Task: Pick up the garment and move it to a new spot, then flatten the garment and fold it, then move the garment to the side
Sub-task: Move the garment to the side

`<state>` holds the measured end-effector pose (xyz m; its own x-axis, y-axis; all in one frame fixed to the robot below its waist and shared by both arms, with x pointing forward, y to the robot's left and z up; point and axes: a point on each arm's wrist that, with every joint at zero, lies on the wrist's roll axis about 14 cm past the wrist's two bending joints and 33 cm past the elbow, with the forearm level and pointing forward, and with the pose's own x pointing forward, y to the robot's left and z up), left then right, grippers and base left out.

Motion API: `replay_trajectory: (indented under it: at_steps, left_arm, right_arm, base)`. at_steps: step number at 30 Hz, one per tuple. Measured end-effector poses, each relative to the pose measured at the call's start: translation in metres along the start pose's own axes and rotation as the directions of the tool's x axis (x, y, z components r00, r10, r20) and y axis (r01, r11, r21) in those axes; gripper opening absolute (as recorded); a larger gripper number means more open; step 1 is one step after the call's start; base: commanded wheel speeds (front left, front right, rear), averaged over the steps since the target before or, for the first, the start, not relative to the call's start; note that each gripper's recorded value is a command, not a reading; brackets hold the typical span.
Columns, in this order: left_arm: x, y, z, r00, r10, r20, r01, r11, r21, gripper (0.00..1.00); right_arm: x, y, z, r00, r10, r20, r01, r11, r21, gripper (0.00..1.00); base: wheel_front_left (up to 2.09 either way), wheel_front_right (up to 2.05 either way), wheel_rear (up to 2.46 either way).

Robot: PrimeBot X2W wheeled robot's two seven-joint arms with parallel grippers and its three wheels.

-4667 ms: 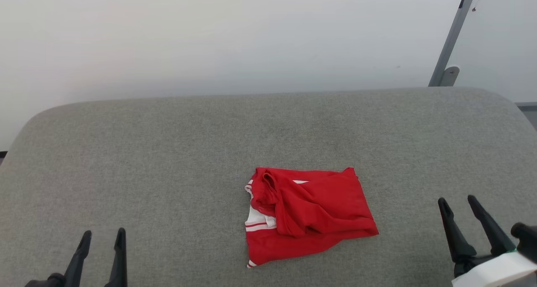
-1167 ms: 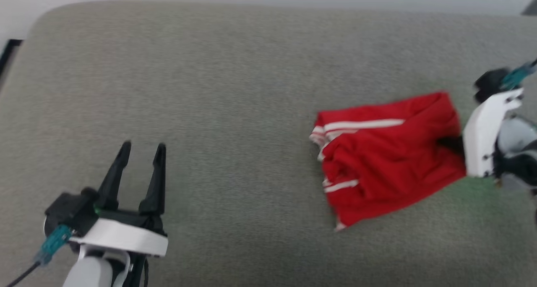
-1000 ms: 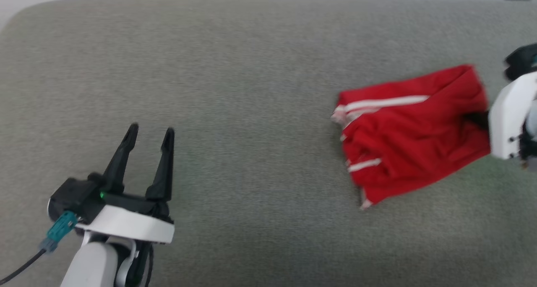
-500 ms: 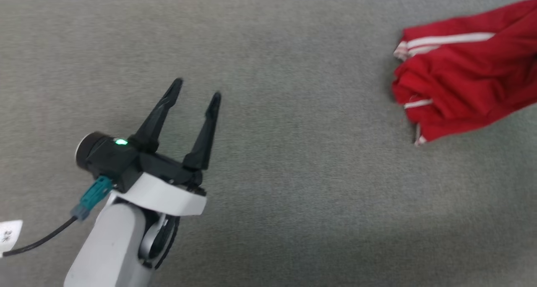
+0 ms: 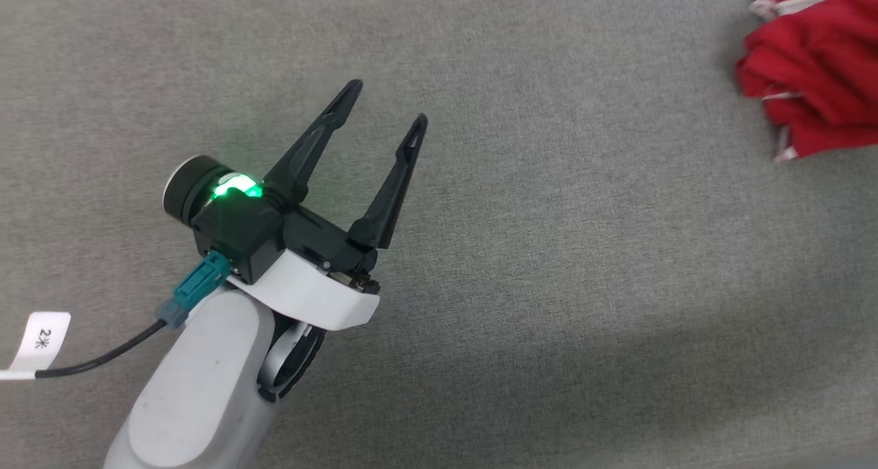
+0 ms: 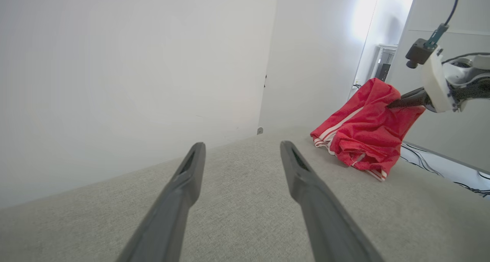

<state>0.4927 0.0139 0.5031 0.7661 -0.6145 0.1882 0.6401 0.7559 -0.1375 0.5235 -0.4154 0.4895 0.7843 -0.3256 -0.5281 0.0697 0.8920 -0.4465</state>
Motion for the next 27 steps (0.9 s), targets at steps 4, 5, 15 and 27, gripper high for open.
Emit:
replay_trajectory:
  at_steps: [4, 5, 15, 27]
  left_arm:
    - [0.008, -0.001, -0.007, 1.0, -0.016, 0.001, 0.016, 1.0, -0.014, 1.0]
    - [0.009, 0.0, -0.007, 1.0, -0.016, 0.004, 0.016, 1.0, -0.016, 1.0]
    - [0.011, 0.007, -0.018, 1.0, -0.007, -0.009, 0.007, 1.0, -0.026, 1.0]
    - [0.0, 0.026, -0.002, 0.998, 0.061, 0.015, -0.061, 0.998, -0.007, 1.0]
  right_arm:
    - [0.007, -0.022, -0.007, 0.996, -0.081, -0.024, 0.08, 0.996, -0.037, 0.0]
    - [0.008, -0.027, -0.01, 0.995, -0.099, -0.032, 0.098, 0.994, -0.044, 0.0]
    - [0.034, -0.008, -0.042, 0.988, -0.107, -0.108, 0.109, 0.994, 0.009, 0.31]
    - [0.032, -0.011, -0.017, 0.99, -0.138, 0.005, 0.136, 0.983, 0.121, 1.0]
  base:
    - [0.0, 0.0, 0.0]
    - [0.0, 0.0, 0.0]
    - [0.0, 0.0, 0.0]
    - [0.0, 0.0, 0.0]
